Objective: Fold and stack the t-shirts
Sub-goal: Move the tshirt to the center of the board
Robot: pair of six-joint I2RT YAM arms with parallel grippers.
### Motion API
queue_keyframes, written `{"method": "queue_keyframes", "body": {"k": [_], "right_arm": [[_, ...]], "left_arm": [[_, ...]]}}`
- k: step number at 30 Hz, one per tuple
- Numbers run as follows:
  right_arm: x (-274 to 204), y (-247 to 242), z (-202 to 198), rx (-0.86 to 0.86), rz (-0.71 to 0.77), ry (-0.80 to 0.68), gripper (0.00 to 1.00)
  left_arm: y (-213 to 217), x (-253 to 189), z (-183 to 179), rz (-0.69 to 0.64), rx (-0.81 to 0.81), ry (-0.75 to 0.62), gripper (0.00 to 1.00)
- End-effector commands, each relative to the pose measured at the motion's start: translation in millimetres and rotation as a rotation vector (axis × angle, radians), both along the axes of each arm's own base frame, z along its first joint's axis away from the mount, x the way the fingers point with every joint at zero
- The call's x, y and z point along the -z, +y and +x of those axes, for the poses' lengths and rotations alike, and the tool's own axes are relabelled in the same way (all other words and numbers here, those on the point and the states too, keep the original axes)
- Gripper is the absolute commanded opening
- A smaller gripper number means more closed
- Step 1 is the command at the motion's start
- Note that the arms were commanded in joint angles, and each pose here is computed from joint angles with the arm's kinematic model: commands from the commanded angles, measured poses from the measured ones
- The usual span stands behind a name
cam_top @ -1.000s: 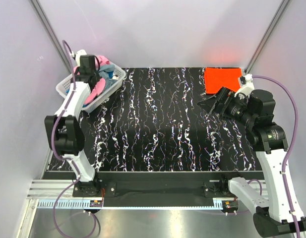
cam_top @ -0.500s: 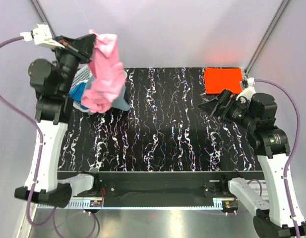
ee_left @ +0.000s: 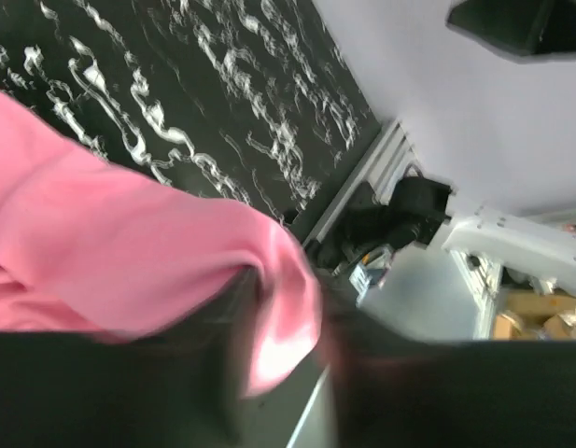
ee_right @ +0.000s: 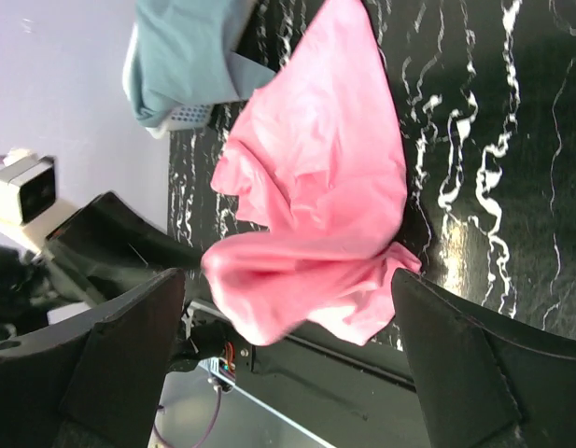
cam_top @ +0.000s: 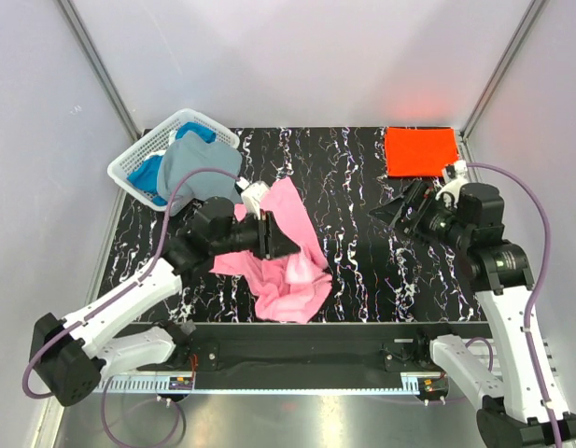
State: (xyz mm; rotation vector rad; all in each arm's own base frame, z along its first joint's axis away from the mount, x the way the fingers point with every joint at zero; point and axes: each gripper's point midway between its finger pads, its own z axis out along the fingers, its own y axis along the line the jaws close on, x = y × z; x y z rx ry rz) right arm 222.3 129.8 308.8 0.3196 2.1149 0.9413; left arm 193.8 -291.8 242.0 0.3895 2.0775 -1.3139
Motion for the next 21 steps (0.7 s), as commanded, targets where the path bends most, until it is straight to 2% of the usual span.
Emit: {"method": "queue_keyframes", "body": {"k": [1, 2, 3, 4, 5, 6, 8, 9, 10, 14, 21], "right_arm": [[5, 7, 9, -0.019, 0.033, 0.021, 1.00], [7, 9, 10, -0.027, 0.037, 0.033, 1.00], [6, 10, 9, -0.032, 0.043, 0.029, 1.00], [6, 10, 9, -0.036, 0.044, 0.026, 1.00], [4, 10, 7, -0.034, 0.049, 0.016, 1.00], [2, 10, 7, -0.034, 0.048, 0.004, 1.00], [-2, 9, 5, -0.034, 0.049, -0.020, 1.00], [-5, 9, 3, -0.036, 0.049, -0.030, 1.00], [-5, 9, 3, -0.038, 0.044, -0.034, 1.00], [-9, 11, 1, -0.053, 0.052, -0.048, 1.00], [-21, 15, 4, -0.083, 0.067, -0.081, 1.00]], "left_arm": [[1, -63, 2, -0.068, -0.001, -0.151, 0.60], [24, -41, 26, 0.089, -0.178, -0.116, 0.67], [38, -29, 45, 0.214, -0.254, -0.153, 0.72], [51, -47, 64, 0.277, -0.347, -0.209, 0.74], [89, -33, 87, 0.463, -0.528, -0.223, 0.76], [102, -15, 105, 0.608, -0.579, -0.220, 0.80], [141, -21, 135, 0.778, -0.736, -0.240, 0.80], [148, -1, 150, 0.874, -0.749, -0.218, 0.81], [166, 7, 165, 0.908, -0.798, -0.186, 0.82], [184, 65, 199, 0.948, -0.806, -0.056, 0.89], [196, 110, 240, 1.119, -0.833, -0.074, 0.93]]}}
